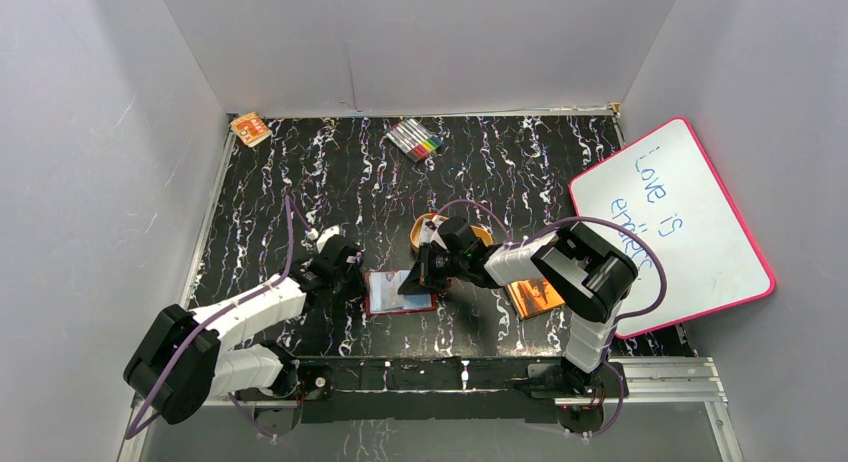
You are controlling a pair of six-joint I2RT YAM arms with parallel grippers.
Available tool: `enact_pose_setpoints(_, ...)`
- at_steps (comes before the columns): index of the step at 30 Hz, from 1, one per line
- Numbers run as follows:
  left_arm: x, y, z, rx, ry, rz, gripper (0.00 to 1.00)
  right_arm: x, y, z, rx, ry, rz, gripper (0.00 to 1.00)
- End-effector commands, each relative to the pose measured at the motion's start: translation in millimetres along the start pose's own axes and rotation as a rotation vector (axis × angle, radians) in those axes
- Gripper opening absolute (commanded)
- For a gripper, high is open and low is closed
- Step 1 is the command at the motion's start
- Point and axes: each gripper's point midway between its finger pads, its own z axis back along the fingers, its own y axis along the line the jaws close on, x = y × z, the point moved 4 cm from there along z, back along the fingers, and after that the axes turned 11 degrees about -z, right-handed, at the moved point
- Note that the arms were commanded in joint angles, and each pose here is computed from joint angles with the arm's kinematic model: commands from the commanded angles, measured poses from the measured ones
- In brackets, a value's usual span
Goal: Put the credit cards into the card holder
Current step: Insert the credit card into the card holder.
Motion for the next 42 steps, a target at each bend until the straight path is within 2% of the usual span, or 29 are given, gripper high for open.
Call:
enact_pose_setpoints(1,-35,19,-2,0.049,0.139,-0.009,0.29,0,1,-7,-0.016,-0.002,0.012,0.0)
enact_pose_setpoints(18,-34,18,1,0.036,0.132,-0.005,0.28,-5,9,-16,-0.038,-0.001,0.027,0.0)
enact_pose_setpoints(23,-31,21,5,0.054,0.114,-0.007,0.31,-6,11,-13,-0.039,-0.007,0.034,0.0)
enact_pose_setpoints(33,-24,20,15,0.06,0.092,-0.014,0.36,-6,15,-10,-0.046,-0.006,0.05,0.28)
enact_pose_setpoints(42,-23,24,19,0.075,0.074,-0.001,0.36,-4,18,-8,-0.062,-0.01,0.065,0.39)
